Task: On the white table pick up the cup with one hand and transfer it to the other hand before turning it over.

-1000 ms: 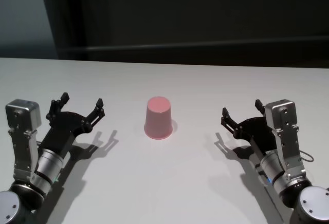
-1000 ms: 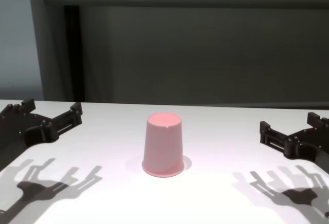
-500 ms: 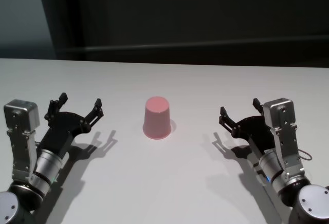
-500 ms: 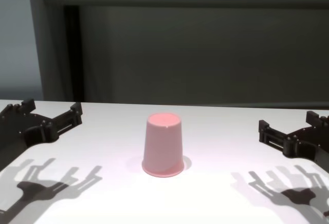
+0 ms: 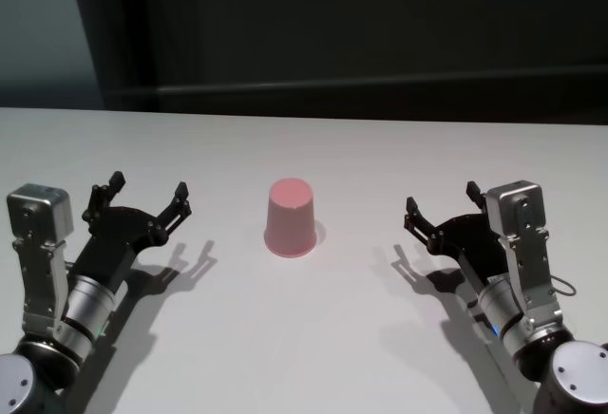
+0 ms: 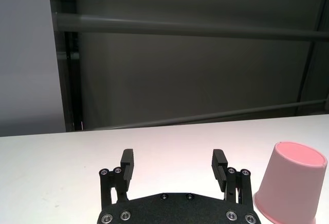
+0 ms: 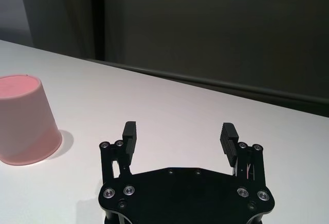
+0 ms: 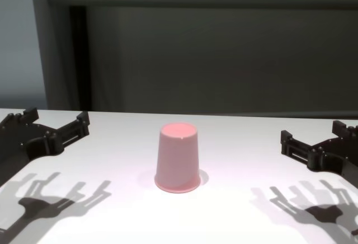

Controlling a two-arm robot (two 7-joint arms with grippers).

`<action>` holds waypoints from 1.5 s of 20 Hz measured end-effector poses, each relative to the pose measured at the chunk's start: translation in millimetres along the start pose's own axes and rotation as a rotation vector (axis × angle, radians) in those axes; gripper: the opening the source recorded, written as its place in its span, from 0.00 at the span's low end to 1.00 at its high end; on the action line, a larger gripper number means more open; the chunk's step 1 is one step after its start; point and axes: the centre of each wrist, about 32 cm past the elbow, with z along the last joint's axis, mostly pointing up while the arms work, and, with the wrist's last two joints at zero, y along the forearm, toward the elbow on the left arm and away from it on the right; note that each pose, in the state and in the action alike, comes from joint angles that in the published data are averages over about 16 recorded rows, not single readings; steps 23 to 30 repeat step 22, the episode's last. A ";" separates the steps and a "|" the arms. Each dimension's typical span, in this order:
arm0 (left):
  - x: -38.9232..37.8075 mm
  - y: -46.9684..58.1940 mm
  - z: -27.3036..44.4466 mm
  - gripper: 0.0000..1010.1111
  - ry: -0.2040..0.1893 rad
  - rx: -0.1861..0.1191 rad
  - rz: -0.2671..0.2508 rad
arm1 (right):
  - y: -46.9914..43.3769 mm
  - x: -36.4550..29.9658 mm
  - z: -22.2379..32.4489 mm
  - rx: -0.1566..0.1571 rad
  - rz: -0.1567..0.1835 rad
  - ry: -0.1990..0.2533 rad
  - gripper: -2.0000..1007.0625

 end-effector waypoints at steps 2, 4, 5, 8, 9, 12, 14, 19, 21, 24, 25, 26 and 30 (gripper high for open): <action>0.0 0.0 0.0 0.99 0.000 0.000 0.000 | 0.0 0.0 0.1 0.000 0.001 0.000 1.00; 0.0 0.0 0.0 0.99 0.000 0.000 0.000 | 0.0 0.0 0.2 0.000 0.001 0.000 1.00; 0.0 0.0 0.0 0.99 0.000 0.000 0.000 | 0.1 0.0 0.2 0.000 0.001 0.000 1.00; 0.0 0.0 0.0 0.99 0.000 0.000 0.000 | 0.1 0.0 0.3 0.000 0.002 0.000 1.00; 0.0 0.0 0.0 0.99 0.000 0.000 0.000 | 0.1 0.0 0.3 0.000 0.002 0.000 1.00; 0.0 0.0 0.0 0.99 0.000 0.000 0.000 | 0.1 0.0 0.4 0.000 0.002 0.000 1.00; 0.0 0.0 0.0 0.99 0.000 0.000 0.000 | 0.1 0.0 0.5 0.000 0.002 0.001 1.00; 0.0 0.0 0.0 0.99 0.000 0.000 0.000 | 0.1 0.0 0.5 0.000 0.002 0.001 1.00; 0.0 0.0 0.0 0.99 0.000 0.000 0.000 | 0.1 0.0 0.6 0.000 0.002 0.001 1.00; 0.0 0.0 0.0 0.99 0.000 0.000 0.000 | 0.1 0.0 0.6 0.000 0.002 0.001 1.00; 0.0 0.0 0.0 0.99 0.000 0.000 0.000 | 0.1 0.0 0.6 0.000 0.002 0.001 1.00; 0.0 0.0 0.0 0.99 0.000 0.000 0.000 | 0.1 0.0 0.6 0.000 0.002 0.001 1.00; 0.0 0.0 0.0 0.99 0.000 0.000 0.000 | 0.1 0.0 0.6 0.000 0.002 0.001 1.00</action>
